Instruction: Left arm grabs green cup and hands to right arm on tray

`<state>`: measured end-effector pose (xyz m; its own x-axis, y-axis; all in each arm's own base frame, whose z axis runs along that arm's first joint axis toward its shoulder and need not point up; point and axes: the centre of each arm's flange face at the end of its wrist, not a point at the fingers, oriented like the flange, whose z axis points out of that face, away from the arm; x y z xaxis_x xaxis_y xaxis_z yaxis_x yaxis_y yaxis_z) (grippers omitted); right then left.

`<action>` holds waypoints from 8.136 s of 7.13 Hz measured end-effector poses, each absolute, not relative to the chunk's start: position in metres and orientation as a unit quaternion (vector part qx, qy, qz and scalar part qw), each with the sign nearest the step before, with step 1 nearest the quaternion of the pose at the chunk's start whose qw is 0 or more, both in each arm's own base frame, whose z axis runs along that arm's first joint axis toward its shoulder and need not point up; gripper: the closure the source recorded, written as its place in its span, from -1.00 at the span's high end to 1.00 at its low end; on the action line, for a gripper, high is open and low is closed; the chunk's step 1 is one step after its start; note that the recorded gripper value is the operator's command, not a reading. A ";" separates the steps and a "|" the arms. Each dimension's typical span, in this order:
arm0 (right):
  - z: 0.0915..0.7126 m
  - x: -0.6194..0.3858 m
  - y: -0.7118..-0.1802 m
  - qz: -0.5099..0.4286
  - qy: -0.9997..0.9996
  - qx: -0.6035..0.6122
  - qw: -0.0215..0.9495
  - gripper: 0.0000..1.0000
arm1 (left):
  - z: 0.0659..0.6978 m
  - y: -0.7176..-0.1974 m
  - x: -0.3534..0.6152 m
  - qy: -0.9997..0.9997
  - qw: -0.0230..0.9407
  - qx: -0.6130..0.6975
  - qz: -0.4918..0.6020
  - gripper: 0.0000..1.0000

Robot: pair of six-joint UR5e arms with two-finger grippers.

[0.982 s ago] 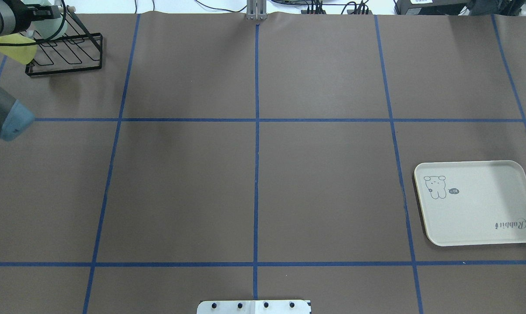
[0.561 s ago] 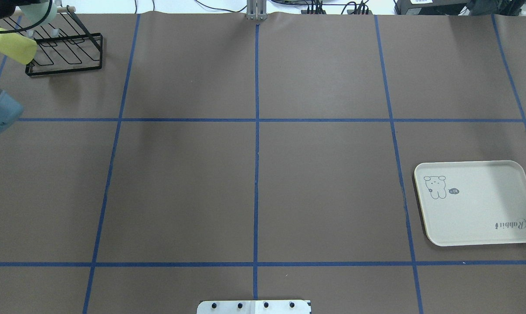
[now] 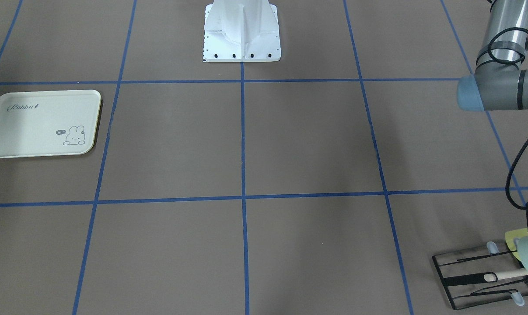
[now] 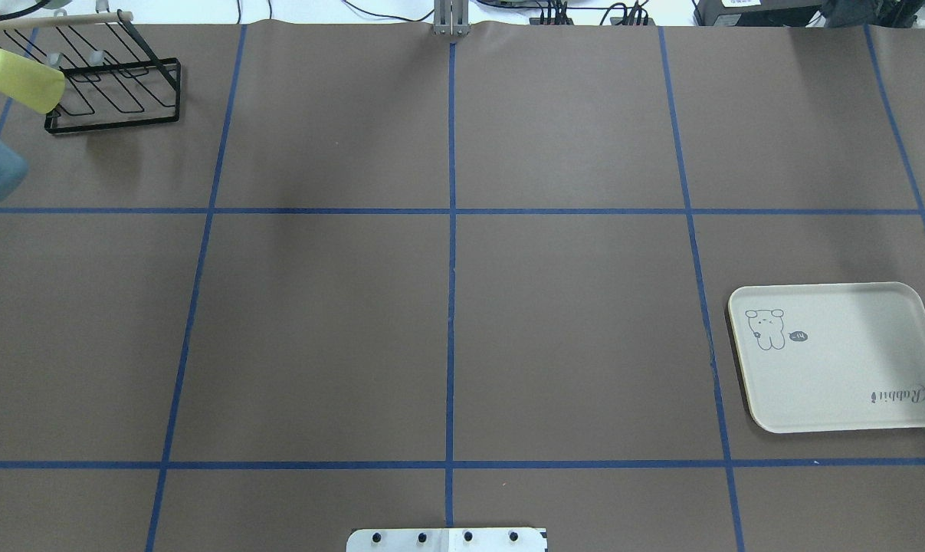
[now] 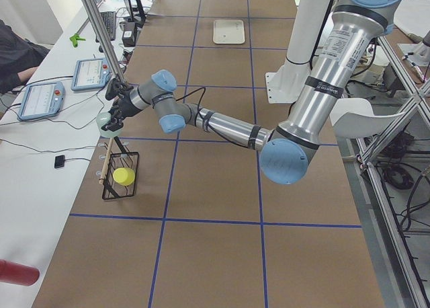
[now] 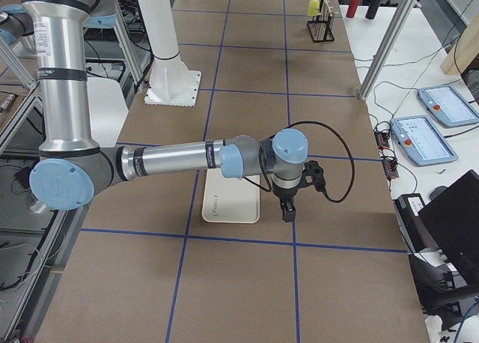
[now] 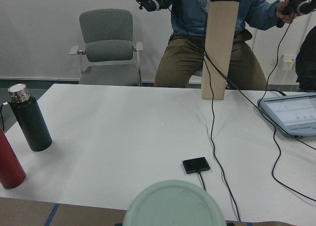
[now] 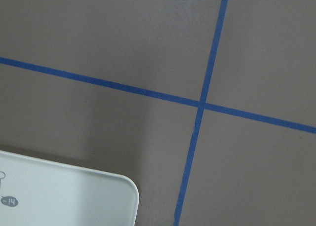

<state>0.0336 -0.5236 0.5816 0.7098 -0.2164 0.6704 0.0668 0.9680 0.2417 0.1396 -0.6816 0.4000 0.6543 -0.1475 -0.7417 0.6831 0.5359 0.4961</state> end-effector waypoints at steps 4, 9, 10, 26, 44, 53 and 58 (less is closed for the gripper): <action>0.539 0.009 -0.571 0.034 -0.419 0.167 0.892 0.98 | 0.380 -0.671 0.179 0.424 0.752 0.337 -0.376 -0.44; 0.437 -0.079 -0.579 0.137 -0.565 0.139 0.802 0.98 | 0.294 -0.588 0.296 0.581 0.657 0.197 -0.438 -0.44; 0.418 -0.103 -0.574 0.141 -0.593 0.129 0.782 0.98 | 0.277 -0.571 0.308 0.606 0.633 0.163 -0.453 -0.44; 0.229 -0.346 -0.466 -0.074 -0.779 0.205 0.588 0.97 | 0.125 -0.425 0.374 0.720 0.460 -0.218 -0.472 -0.39; 0.221 -0.356 -0.451 -0.078 -0.797 0.202 0.564 0.16 | 0.100 -0.386 0.411 0.713 0.451 -0.282 -0.457 -0.38; 0.220 -0.362 -0.447 -0.076 -0.801 0.204 0.558 -1.00 | 0.101 -0.383 0.418 0.708 0.451 -0.291 -0.459 0.83; 0.226 -0.362 -0.447 -0.072 -0.799 0.203 0.562 -1.00 | 0.108 -0.387 0.424 0.706 0.461 -0.279 -0.459 1.00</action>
<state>-0.3622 -0.4471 0.2259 -0.2871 -0.4052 0.8680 -0.2427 0.9073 0.3433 0.4238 -0.3867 0.1077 -0.4197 -0.8171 -0.3951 0.0295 0.4228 -0.9057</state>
